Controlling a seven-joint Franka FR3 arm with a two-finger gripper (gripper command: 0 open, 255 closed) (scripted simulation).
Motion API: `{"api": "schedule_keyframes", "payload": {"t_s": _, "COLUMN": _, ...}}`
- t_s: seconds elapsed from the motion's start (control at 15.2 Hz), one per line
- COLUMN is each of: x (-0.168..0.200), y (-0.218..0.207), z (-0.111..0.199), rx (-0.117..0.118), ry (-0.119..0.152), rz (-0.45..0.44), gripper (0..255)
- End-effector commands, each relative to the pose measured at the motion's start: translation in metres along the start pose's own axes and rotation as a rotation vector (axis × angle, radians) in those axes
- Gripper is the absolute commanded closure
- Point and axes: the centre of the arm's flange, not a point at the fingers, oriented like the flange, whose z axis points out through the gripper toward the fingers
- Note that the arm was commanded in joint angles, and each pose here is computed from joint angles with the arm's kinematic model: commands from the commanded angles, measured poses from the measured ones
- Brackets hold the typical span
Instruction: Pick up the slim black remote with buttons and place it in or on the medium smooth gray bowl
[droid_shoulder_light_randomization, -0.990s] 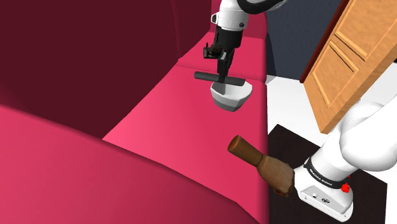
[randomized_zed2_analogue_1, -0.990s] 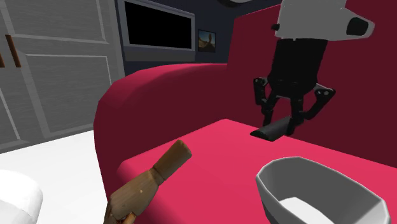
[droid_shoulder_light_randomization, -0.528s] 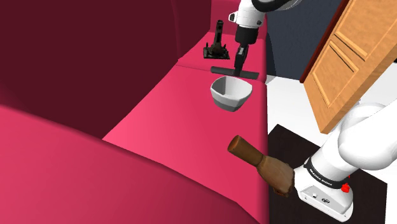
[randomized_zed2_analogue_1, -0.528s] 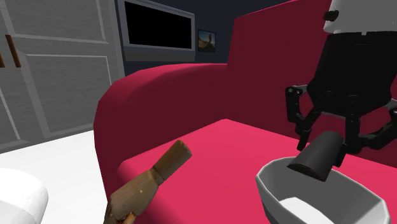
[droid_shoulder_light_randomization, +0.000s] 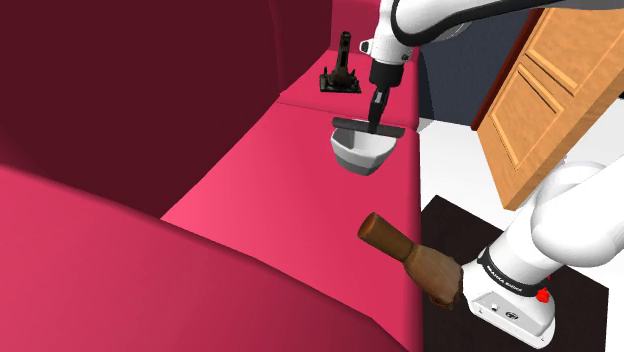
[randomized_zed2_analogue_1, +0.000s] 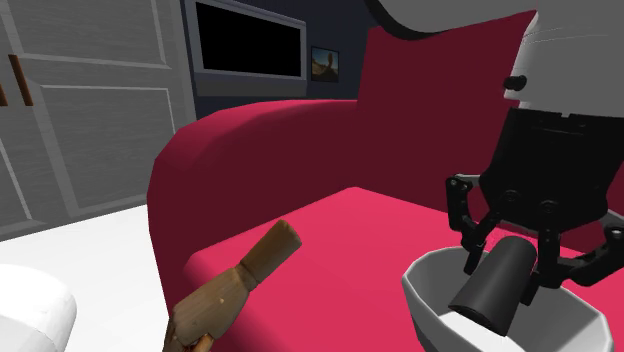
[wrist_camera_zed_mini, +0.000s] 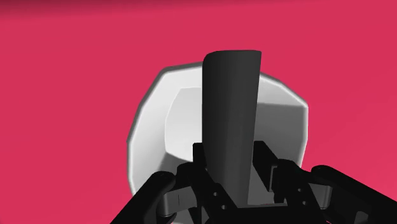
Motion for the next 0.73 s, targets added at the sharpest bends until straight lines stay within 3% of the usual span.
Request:
{"api": "schedule_keyframes", "payload": {"t_s": 0.0, "x": 0.0002, "y": 0.0010, "z": 0.0109, "rx": 0.000, "ry": 0.001, "rz": 0.000, "gripper": 255}}
{"api": "schedule_keyframes", "payload": {"t_s": 0.59, "x": 0.0002, "y": 0.0016, "z": 0.0182, "rx": 0.000, "ry": 0.001, "rz": 0.000, "gripper": 255}}
{"api": "schedule_keyframes", "payload": {"t_s": 0.66, "x": 0.0002, "y": 0.0016, "z": 0.0182, "rx": 0.000, "ry": 0.001, "rz": 0.000, "gripper": 0}}
